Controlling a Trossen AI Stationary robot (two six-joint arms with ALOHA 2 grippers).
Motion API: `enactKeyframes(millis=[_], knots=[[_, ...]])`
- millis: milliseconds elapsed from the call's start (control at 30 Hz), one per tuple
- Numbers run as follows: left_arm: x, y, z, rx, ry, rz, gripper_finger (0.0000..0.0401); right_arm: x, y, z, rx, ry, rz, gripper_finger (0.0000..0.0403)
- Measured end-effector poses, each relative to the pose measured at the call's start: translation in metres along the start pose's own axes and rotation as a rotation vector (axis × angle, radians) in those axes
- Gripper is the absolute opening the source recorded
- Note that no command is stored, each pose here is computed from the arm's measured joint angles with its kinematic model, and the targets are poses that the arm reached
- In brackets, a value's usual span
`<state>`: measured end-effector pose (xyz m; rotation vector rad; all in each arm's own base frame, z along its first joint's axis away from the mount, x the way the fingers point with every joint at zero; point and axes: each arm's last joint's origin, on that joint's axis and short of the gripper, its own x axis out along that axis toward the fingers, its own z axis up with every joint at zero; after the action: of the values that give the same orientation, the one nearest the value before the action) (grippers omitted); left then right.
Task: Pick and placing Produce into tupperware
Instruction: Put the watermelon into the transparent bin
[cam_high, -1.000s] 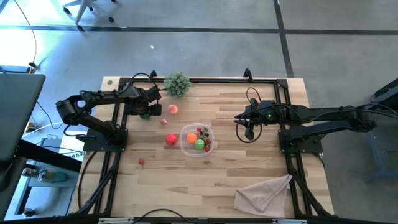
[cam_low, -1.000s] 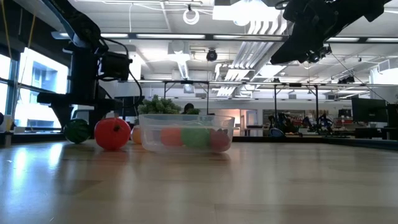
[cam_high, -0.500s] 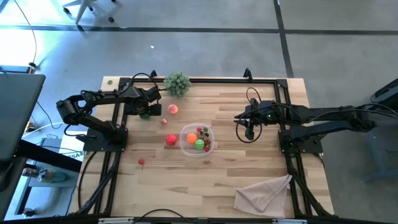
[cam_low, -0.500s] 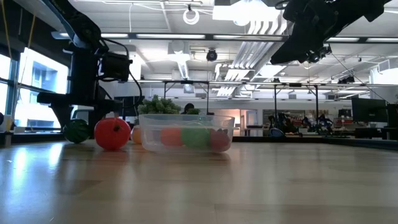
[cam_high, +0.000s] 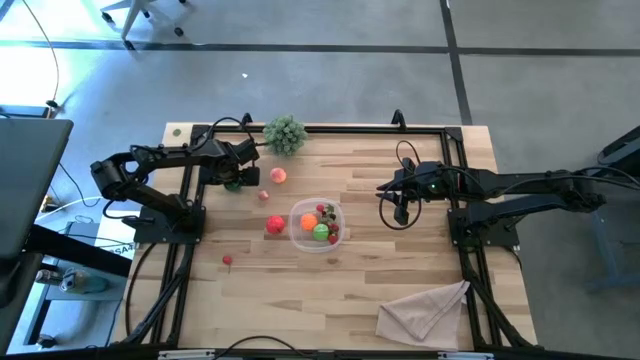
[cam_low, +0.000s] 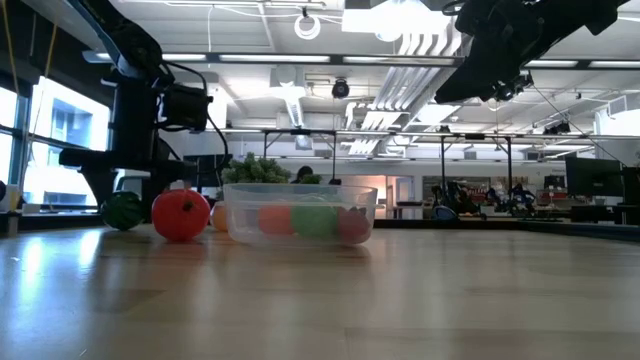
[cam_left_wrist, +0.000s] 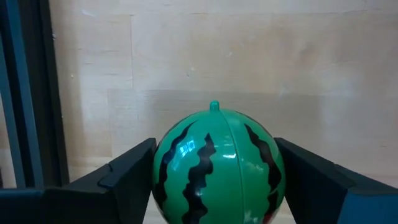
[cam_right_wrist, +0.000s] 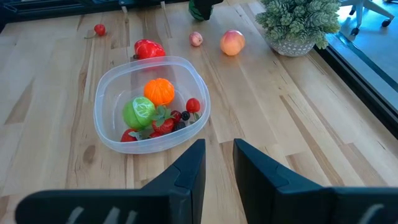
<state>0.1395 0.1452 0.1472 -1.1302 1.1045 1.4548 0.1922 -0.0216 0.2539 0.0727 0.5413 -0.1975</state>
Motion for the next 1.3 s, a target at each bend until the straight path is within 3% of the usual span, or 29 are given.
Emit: enactKeyframes(millis=[267, 700, 1033, 1300], knots=[[-0.003, 0.002, -0.001, -0.004, 0.002, -0.024, 0.0287, 0.0, 0.0, 0.0, 0.0, 0.0, 0.0, 0.0071], [-0.032, 0.001, -0.001, 0.003, -0.024, -0.186, 0.028, 0.0, 0.0, 0.0, 0.0, 0.0, 0.0, 0.0071], [-0.093, -0.024, -0.012, 0.121, -0.131, -0.359, 0.0278, 0.0, 0.0, 0.0, 0.0, 0.0, 0.0, 0.0071], [-0.144, -0.053, -0.043, 0.225, -0.255, -0.53, 0.0293, 0.0, 0.0, 0.0, 0.0, 0.0, 0.0, 0.0071]])
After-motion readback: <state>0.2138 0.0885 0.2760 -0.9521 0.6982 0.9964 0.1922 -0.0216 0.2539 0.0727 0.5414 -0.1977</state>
